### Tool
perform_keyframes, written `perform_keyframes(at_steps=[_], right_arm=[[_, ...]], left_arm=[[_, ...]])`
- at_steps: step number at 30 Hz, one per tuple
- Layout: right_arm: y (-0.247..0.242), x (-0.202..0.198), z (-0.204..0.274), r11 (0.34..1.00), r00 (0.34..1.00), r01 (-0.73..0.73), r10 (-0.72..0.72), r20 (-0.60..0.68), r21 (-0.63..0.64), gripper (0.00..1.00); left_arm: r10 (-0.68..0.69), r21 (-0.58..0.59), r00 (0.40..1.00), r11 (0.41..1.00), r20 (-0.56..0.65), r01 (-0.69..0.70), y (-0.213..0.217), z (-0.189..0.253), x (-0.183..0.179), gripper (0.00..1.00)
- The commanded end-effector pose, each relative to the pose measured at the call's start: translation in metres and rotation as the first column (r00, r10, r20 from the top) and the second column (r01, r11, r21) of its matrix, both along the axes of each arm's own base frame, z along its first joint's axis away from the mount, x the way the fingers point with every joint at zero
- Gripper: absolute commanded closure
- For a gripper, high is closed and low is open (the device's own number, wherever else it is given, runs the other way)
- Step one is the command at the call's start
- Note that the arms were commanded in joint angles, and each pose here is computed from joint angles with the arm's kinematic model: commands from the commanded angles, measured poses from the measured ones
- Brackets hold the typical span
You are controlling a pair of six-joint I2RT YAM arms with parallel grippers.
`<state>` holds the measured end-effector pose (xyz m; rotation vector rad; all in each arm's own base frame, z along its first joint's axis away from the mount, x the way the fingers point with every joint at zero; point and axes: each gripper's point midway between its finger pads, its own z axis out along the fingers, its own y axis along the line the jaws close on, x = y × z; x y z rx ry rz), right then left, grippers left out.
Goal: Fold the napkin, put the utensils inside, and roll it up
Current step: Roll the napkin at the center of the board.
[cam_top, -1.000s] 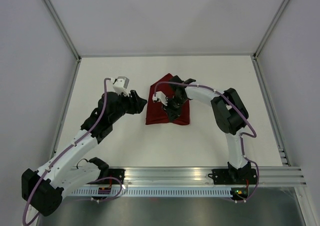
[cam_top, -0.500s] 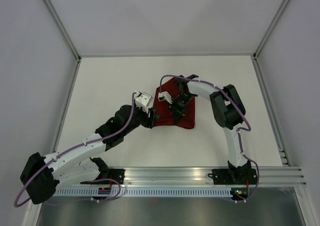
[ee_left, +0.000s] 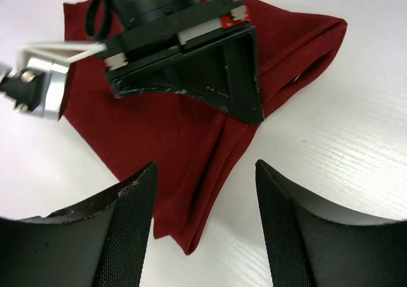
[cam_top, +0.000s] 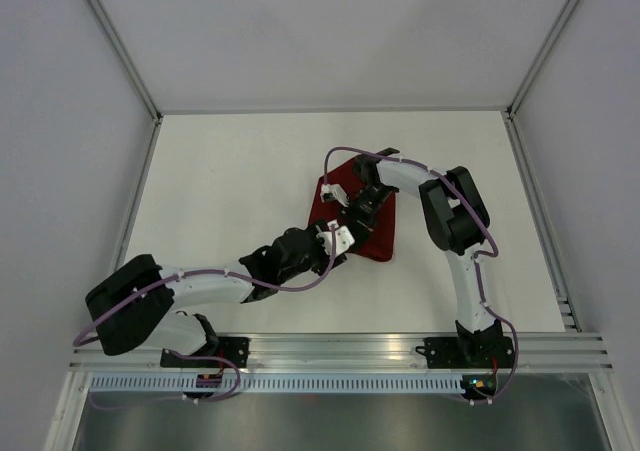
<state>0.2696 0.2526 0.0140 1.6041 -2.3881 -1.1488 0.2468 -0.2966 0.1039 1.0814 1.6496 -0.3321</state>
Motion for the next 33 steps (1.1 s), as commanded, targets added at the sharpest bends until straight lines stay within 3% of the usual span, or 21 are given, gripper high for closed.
perform_keyframes(at_steps=[1, 16, 24, 27, 28, 30, 31, 33], right_arm=[[-0.034, 0.000, -0.048, 0.987, 0.998, -0.067, 0.069, 0.009, -0.149, 0.91], [-0.043, 0.001, -0.053, 0.985, 0.998, -0.064, 0.063, -0.008, -0.158, 0.92], [-0.045, 0.002, -0.054, 0.985, 0.998, -0.065, 0.065, -0.008, -0.161, 0.93], [-0.045, 0.003, -0.054, 0.985, 0.998, -0.065, 0.064, -0.009, -0.161, 0.93], [-0.046, 0.003, -0.055, 0.985, 0.998, -0.063, 0.062, -0.011, -0.164, 0.93], [-0.046, 0.004, -0.056, 0.985, 0.998, -0.061, 0.060, -0.013, -0.163, 0.93], [-0.046, 0.004, -0.057, 0.985, 0.998, -0.061, 0.060, -0.014, -0.163, 0.93], [-0.046, 0.004, -0.057, 0.985, 0.998, -0.060, 0.059, -0.015, -0.164, 0.93]], left_arm=[[-0.097, 0.051, 0.976, 0.995, 0.194, 0.089, -0.022, 0.016, 0.007, 0.33], [-0.205, 0.311, 0.934, 0.944, 0.292, 0.110, -0.045, -0.037, 0.026, 0.28], [-0.283, 0.414, 0.934, 0.894, 0.220, 0.173, -0.048, -0.072, 0.022, 0.32], [-0.297, 0.422, 0.938, 0.884, 0.178, 0.200, -0.051, -0.079, 0.018, 0.41], [-0.299, 0.441, 0.943, 0.873, 0.146, 0.209, -0.047, -0.086, 0.016, 0.50], [-0.296, 0.437, 0.949, 0.872, 0.109, 0.222, -0.050, -0.089, 0.014, 0.58], [-0.299, 0.463, 0.952, 0.854, 0.062, 0.238, -0.045, -0.099, 0.010, 0.68], [-0.287, 0.452, 0.958, 0.857, 0.020, 0.248, -0.050, -0.098, 0.010, 0.75]])
